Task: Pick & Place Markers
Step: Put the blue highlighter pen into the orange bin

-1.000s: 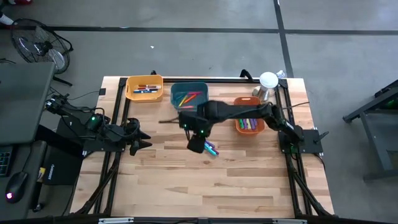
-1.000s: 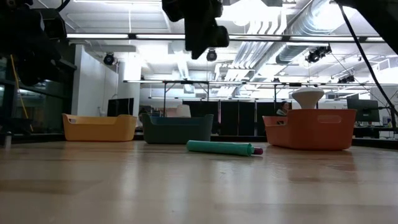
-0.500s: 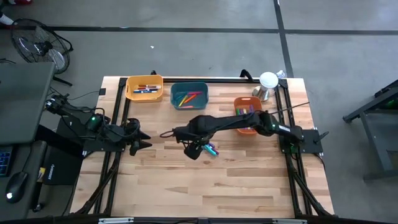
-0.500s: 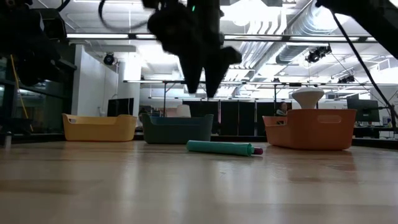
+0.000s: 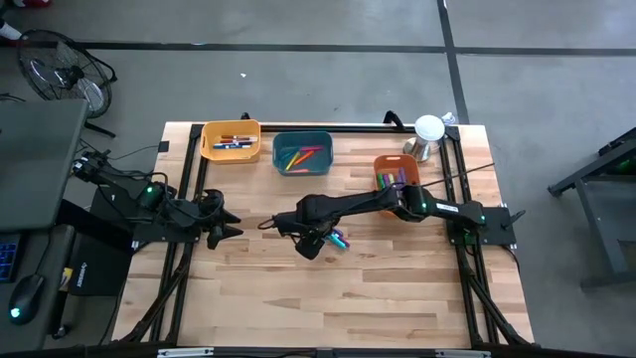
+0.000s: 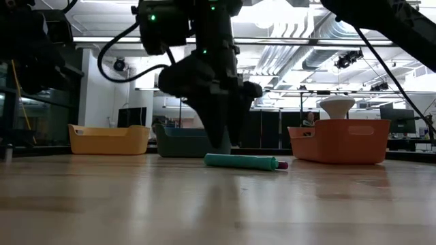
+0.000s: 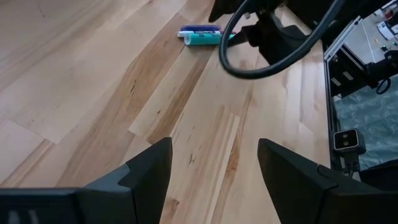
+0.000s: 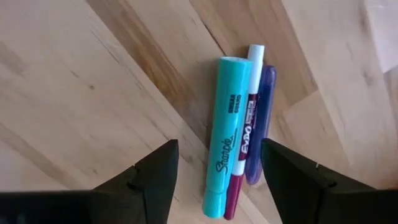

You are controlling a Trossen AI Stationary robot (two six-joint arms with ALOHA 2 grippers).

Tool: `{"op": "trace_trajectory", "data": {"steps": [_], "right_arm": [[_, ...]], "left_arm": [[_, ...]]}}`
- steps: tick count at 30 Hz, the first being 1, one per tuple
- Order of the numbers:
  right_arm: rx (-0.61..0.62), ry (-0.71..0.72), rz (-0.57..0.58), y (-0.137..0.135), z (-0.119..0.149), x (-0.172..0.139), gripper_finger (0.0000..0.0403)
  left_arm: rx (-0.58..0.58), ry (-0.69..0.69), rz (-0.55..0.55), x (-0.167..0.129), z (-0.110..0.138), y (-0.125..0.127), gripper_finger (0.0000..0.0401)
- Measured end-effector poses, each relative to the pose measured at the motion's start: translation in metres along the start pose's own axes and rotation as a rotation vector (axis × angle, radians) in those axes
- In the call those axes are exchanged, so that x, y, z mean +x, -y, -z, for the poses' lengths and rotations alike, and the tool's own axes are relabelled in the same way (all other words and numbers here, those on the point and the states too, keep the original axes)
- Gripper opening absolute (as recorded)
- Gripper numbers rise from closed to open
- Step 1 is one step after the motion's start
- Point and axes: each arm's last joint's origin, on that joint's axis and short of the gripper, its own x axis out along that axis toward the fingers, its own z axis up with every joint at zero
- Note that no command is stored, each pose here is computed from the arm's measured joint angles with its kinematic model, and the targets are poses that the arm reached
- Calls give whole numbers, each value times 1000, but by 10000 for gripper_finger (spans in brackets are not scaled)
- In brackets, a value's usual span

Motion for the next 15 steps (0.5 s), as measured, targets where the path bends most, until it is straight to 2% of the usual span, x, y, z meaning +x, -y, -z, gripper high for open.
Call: {"op": "trace_trajectory", "data": {"steps": [15], "right_arm": [[9, 15, -48, -6, -5, 8, 209]], "left_arm": [[4, -22, 2, 0, 1, -1, 232]]}}
